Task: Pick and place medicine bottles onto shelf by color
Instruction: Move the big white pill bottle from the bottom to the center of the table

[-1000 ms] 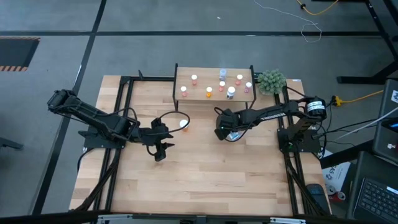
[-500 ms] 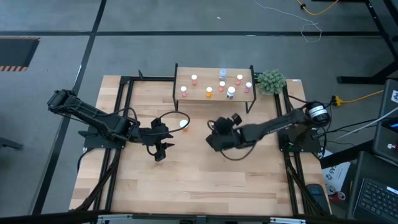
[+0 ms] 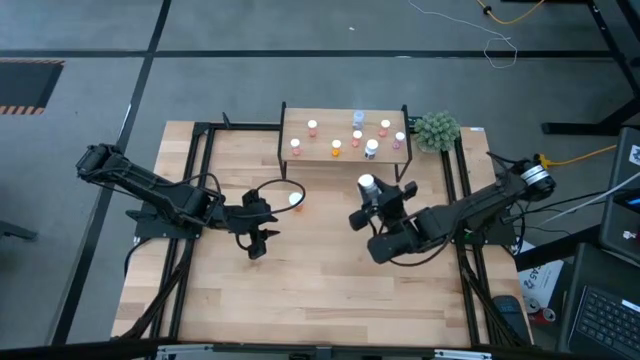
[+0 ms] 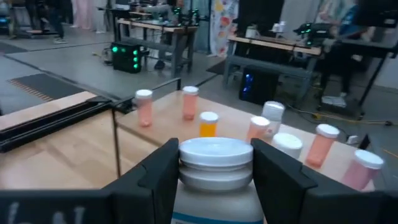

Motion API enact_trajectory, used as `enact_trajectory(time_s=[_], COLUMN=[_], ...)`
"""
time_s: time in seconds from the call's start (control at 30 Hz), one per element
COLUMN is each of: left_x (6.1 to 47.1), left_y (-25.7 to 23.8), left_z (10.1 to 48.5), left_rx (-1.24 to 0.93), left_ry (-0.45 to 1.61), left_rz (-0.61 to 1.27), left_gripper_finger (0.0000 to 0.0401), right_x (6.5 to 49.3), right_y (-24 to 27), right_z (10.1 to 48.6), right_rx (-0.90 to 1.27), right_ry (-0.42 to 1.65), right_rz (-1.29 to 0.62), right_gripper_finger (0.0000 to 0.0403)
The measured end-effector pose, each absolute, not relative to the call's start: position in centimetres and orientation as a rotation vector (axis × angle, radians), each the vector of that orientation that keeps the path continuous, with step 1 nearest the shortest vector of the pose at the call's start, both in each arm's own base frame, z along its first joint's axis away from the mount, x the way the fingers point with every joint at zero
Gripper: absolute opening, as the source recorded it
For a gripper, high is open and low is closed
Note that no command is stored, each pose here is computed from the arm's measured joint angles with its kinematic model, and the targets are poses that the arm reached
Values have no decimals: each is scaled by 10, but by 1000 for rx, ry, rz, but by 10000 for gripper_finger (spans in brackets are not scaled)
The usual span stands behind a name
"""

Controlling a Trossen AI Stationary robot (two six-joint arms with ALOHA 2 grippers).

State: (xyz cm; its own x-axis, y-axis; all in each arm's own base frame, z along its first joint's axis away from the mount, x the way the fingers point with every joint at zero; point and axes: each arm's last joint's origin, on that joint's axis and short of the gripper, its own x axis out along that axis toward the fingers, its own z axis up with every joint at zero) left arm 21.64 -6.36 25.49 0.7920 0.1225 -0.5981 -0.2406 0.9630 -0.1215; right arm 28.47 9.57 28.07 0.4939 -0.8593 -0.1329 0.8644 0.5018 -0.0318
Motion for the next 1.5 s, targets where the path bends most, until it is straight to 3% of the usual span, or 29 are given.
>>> enact_trajectory(time_s=[0.47,1.1,1.5], left_x=[216,216,216], left_y=[-64,-63,-63], left_z=[254,254,254], left_rx=[-169,-161,-161], left_ry=[636,630,630], left_rz=[190,209,210], left_gripper_finger=[165,165,165], right_x=[300,369,379], right_y=[79,105,91], right_z=[268,135,91], right_rx=[76,82,92], right_ry=[237,71,26], right_rz=[-1034,-1143,-1215], right_gripper_finger=[176,177,177])
